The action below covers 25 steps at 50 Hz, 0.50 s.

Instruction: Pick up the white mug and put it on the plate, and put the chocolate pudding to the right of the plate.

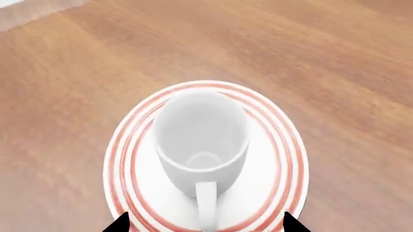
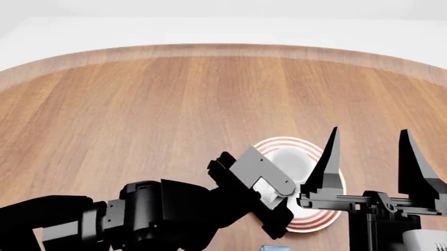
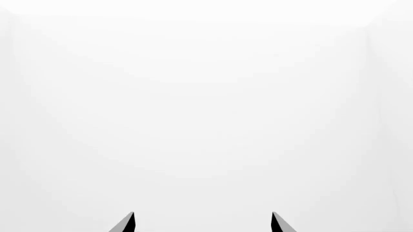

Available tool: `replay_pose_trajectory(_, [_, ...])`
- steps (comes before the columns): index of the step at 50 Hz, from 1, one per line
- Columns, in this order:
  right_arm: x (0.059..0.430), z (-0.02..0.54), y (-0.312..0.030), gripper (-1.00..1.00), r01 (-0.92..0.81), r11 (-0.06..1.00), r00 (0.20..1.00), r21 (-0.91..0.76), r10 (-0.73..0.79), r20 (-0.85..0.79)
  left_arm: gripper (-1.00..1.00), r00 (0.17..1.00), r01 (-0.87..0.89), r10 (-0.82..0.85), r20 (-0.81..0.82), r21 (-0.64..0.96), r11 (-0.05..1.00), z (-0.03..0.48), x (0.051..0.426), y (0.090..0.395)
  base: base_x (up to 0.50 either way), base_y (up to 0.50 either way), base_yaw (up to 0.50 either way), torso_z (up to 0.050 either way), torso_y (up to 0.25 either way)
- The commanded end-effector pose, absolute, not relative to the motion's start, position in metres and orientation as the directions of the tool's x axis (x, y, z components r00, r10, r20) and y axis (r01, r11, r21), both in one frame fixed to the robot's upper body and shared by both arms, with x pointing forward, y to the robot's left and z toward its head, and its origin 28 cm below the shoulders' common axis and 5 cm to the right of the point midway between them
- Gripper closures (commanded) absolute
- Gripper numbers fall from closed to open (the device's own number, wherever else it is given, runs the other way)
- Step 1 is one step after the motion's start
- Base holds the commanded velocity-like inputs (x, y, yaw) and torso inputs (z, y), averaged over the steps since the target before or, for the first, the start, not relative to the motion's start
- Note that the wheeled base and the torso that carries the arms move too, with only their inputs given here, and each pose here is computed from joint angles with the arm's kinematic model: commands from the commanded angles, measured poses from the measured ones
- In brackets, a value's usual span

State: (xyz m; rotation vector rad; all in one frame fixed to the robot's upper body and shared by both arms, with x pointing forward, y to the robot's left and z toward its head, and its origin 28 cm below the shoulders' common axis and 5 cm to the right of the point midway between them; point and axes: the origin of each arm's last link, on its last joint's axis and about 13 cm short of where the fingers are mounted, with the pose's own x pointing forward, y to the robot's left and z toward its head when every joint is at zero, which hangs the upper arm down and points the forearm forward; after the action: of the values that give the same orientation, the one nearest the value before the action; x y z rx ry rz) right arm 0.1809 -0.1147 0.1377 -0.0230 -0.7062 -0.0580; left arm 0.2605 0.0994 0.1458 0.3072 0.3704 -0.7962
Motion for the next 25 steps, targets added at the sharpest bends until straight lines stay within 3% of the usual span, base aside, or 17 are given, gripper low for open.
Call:
replay_pose_trajectory(1, [0.181, 0.137, -0.114, -1.00, 0.059, 0.998, 0.760, -0.001, -0.044, 0.648, -1.00, 0.678, 0.715, -0.621, -0.393, 0.158, 0.681, 0.155, 0.258, 0.110, 0.00, 0.00, 0.00, 0.000, 0.000])
replay_pose_trajectory(25, [0.181, 0.136, -0.113, -1.00, 0.052, 0.999, 0.766, -0.005, -0.036, 0.641, -1.00, 0.775, 0.616, -0.542, -0.324, 0.198, 0.762, 0.168, 0.264, 0.139, 0.00, 0.00, 0.00, 0.000, 0.000])
